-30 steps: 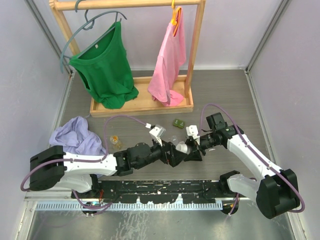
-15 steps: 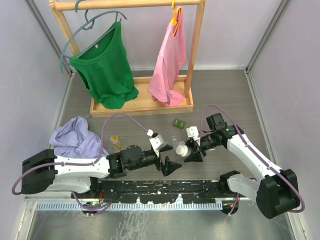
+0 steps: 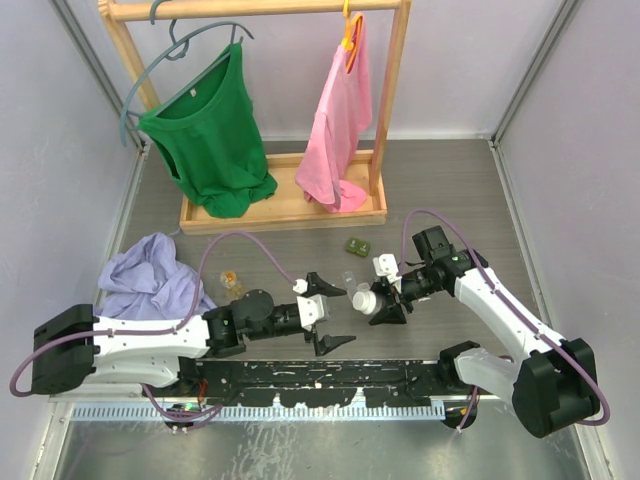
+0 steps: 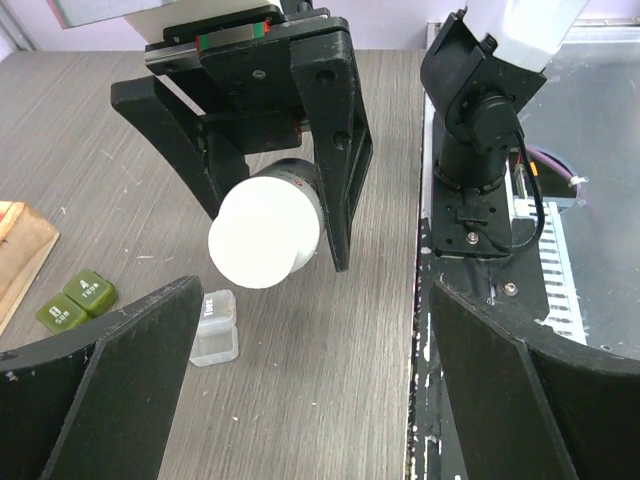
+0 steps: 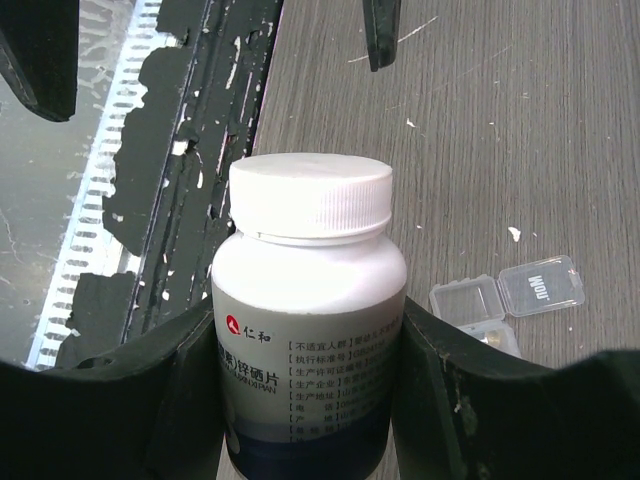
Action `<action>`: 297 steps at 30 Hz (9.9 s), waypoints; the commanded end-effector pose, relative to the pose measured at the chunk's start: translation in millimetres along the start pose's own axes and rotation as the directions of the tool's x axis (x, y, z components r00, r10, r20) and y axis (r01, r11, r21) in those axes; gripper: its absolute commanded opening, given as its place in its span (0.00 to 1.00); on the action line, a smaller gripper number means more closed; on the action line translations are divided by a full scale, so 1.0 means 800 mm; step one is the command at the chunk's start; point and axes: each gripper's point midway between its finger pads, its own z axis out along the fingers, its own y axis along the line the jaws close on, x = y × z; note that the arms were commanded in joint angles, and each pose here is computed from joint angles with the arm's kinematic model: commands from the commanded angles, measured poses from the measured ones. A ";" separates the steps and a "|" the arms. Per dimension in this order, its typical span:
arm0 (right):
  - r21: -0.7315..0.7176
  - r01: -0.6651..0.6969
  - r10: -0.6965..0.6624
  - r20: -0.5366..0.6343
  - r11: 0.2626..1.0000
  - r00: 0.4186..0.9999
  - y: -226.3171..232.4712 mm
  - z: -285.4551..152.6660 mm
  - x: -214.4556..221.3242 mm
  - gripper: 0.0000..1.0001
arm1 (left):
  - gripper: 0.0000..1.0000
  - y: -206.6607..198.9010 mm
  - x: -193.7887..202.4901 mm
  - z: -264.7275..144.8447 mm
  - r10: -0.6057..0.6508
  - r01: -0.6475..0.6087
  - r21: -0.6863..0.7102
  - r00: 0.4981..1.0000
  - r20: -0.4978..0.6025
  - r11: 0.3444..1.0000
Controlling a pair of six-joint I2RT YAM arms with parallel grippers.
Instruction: Sort the pills into containers
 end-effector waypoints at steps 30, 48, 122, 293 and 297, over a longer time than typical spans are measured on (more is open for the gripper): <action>-0.009 0.064 -0.063 0.045 0.998 0.997 -0.001 -0.003 -0.024 0.01 | 0.74 0.044 -0.024 0.050 -0.005 0.005 0.007 0.997 0.075 1.000; -0.010 0.063 -0.063 0.043 0.998 0.997 -0.001 -0.003 -0.023 0.01 | 0.20 0.046 -0.037 0.050 -0.138 0.141 -0.016 0.984 0.112 0.990; -0.015 0.059 -0.058 0.036 0.998 0.998 -0.001 -0.002 -0.020 0.01 | 0.91 0.044 -0.039 0.030 0.070 -0.078 0.043 0.983 0.169 0.996; -0.046 0.073 -0.071 0.058 0.996 0.996 0.009 -0.003 -0.029 0.01 | 0.08 0.067 -0.047 0.019 -0.877 0.954 -0.171 0.295 0.378 0.247; -0.045 0.074 -0.071 0.058 0.996 0.996 0.009 -0.004 -0.029 0.01 | 0.10 0.066 -0.049 0.017 -0.889 0.968 -0.150 0.245 0.387 0.201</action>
